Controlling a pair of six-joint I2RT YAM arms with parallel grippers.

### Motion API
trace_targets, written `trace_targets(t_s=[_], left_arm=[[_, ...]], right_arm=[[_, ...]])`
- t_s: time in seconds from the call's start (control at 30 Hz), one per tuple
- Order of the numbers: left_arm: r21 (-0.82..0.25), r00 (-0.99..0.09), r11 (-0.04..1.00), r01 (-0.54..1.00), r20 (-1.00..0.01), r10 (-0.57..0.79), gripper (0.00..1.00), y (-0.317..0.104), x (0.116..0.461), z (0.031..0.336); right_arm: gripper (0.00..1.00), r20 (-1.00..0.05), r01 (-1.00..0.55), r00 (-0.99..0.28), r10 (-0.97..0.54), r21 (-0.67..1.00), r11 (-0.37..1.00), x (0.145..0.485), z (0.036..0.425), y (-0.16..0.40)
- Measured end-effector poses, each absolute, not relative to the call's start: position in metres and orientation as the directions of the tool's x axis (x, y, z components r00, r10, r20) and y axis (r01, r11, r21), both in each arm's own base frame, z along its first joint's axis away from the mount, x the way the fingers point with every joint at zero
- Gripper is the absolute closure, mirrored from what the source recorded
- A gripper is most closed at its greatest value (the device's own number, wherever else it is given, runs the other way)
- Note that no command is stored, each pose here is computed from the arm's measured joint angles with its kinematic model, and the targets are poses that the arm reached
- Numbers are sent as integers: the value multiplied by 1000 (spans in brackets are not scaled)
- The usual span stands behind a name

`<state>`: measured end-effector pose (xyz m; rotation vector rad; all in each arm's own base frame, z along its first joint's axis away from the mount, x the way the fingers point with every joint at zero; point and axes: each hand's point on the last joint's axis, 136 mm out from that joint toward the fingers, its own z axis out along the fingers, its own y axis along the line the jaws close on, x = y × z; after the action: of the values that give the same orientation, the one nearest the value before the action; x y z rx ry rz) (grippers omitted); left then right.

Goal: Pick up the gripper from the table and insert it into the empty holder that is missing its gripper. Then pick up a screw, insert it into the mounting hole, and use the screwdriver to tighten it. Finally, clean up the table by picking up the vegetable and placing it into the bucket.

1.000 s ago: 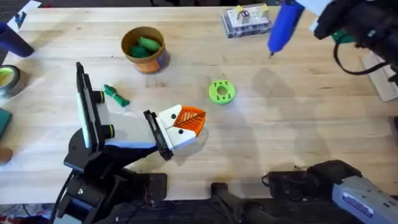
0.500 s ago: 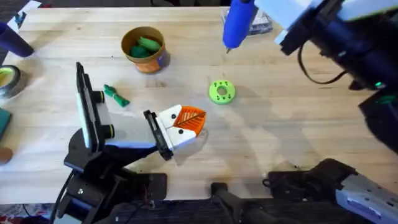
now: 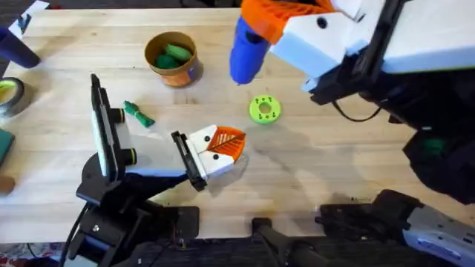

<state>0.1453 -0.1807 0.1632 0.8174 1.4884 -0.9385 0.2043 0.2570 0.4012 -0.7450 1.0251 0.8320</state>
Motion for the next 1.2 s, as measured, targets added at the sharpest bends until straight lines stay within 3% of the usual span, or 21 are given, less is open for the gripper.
trace_targets(t_s=[0.43,1.2], left_arm=[[-112,-119,440,891,-993,-11,988,-181,145,163],[-112,-119,440,891,-993,-11,988,-181,145,163]], right_arm=[[975,-950,-945,154,272,-62,320,187,374,314],[975,-957,-956,-32,289,113,269,189,364,318]])
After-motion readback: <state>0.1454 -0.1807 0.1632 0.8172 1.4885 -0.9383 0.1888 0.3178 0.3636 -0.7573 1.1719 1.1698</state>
